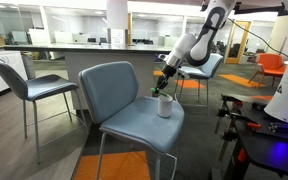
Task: Pick the marker on the chair and put it in the mug
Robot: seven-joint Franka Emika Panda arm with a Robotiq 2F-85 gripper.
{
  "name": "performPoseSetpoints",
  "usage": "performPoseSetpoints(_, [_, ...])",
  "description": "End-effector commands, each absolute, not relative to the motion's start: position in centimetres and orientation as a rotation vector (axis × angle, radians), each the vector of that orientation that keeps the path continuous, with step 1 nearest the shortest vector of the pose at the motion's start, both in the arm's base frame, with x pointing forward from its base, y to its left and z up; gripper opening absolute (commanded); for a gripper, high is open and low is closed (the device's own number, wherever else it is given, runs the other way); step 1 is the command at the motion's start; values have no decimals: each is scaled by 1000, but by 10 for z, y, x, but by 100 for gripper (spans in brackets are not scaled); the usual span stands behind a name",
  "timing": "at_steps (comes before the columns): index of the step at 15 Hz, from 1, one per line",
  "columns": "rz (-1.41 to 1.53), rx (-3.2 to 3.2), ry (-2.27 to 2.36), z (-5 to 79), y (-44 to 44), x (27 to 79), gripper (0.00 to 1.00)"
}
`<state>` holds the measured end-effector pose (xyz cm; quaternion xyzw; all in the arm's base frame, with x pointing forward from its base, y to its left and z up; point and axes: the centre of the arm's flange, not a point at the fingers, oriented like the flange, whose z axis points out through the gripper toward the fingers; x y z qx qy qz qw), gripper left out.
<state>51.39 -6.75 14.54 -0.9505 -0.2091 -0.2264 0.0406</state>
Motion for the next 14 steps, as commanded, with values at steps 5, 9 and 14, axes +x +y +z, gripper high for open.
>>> performPoseSetpoints(5, [-768, -2908, -631, 132, -78, 532, 7])
performPoseSetpoints(9, [-756, -2898, -674, 146, -68, 518, 60])
performPoseSetpoints(14, [-777, -2919, -695, 179, -51, 497, 98])
